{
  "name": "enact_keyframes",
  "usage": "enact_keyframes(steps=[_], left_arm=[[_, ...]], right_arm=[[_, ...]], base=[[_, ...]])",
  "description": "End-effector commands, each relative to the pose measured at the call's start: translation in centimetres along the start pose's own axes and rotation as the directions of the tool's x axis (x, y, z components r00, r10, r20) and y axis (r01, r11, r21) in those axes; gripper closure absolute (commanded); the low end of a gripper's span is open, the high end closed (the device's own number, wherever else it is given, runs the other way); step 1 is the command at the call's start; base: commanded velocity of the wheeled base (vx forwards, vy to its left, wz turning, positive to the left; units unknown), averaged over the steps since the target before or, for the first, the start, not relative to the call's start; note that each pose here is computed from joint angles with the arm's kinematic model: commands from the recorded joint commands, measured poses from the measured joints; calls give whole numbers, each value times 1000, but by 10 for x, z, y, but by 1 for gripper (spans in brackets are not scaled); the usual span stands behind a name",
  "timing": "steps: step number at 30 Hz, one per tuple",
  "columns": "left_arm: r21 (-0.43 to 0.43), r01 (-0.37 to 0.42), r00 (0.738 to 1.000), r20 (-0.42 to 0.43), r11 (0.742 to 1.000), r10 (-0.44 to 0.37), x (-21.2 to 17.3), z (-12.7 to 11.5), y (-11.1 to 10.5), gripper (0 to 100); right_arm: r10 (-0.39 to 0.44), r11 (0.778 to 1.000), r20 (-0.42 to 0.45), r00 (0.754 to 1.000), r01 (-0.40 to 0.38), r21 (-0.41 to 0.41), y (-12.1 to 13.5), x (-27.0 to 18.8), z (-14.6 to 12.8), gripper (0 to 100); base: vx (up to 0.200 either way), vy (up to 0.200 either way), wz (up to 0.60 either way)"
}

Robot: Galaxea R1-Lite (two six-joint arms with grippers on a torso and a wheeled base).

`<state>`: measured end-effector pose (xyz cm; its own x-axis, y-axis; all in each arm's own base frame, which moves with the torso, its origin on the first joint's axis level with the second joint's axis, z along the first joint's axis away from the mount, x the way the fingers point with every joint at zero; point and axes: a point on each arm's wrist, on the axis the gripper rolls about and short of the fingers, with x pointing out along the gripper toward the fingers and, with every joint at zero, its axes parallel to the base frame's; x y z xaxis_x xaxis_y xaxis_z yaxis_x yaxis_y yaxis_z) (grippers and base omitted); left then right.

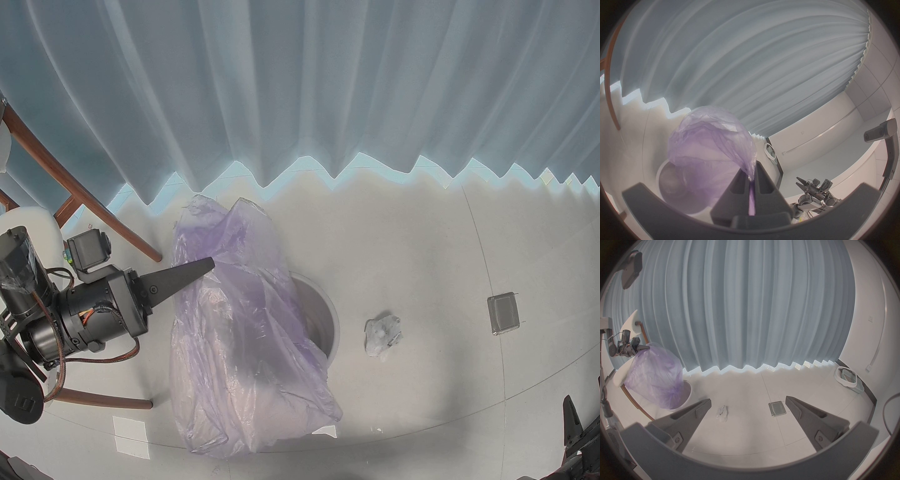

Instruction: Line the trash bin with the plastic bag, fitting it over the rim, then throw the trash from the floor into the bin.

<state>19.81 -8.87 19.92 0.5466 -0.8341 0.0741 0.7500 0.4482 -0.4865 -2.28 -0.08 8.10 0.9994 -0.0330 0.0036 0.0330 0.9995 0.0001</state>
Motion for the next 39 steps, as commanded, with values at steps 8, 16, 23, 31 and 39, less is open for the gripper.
enact_keyframes(steps=[8, 16, 23, 31, 39], left_arm=[[-27, -49, 999, -25, 998, 49, 5, -6, 17, 100], [14, -46, 999, -21, 999, 46, 4, -6, 16, 100], [15, -46, 999, -22, 999, 47, 5, -6, 16, 100], [22, -49, 999, -14, 999, 49, 3, -5, 15, 100], [17, -49, 999, -20, 999, 49, 4, -6, 16, 100]], right_arm=[[-1, 1000, -2, 1000, 1, 0, 0, 0, -5, 0], [1, 1000, -2, 1000, -1, 0, 0, 0, -5, 0], [1, 1000, -2, 1000, -1, 0, 0, 0, -5, 0], [1, 1000, -2, 1000, -1, -3, 0, 0, -5, 0], [179, 911, 291, 940, -270, 312, 4, -9, 124, 0]], base=[[0, 0, 0], [0, 0, 0], [0, 0, 0], [0, 0, 0], [0, 0, 0]])
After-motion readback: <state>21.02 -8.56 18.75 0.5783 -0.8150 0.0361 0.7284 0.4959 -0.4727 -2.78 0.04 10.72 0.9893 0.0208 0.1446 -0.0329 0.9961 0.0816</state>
